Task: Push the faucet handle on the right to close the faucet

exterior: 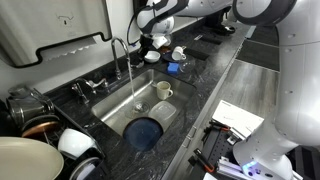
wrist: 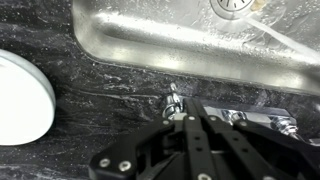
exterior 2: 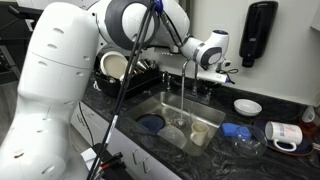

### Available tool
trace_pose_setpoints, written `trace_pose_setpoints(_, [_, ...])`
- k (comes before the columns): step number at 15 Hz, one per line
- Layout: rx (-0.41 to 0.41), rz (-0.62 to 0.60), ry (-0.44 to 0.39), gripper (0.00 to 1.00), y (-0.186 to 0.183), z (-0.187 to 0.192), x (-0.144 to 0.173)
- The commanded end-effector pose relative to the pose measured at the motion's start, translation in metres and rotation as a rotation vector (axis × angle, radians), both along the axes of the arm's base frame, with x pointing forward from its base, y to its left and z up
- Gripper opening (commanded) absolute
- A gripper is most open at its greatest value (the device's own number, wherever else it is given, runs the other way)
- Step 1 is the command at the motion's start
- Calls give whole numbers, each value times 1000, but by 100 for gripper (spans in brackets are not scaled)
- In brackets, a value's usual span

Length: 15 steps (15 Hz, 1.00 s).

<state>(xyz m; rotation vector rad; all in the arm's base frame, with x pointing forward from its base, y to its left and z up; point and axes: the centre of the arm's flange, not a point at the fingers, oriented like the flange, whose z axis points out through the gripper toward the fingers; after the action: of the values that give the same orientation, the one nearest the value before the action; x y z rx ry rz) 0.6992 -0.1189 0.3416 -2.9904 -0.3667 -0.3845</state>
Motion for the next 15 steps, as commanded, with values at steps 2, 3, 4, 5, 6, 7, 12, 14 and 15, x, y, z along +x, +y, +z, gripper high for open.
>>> trace_pose_setpoints(2, [-48, -16, 7, 0, -4, -6, -1])
trace_pose_setpoints(3, [-52, -19, 9, 0, -5, -9, 0])
trace_pose_setpoints(4, [-60, -30, 2, 0, -6, -13, 1])
trace_pose_setpoints(5, [-63, -40, -8, 0, -7, -16, 2])
trace_pose_setpoints(6, [-61, -55, -27, 0, -7, -19, 4])
trace_pose_setpoints(7, [-59, -69, -40, 0, -8, -22, 7])
trace_pose_setpoints(12, [-59, -162, -115, 0, -6, -35, 20])
trace_pose_setpoints(14, [-71, -201, -157, 0, -4, -34, 24])
trace_pose_setpoints(15, [-81, -220, -182, 0, -3, -35, 26])
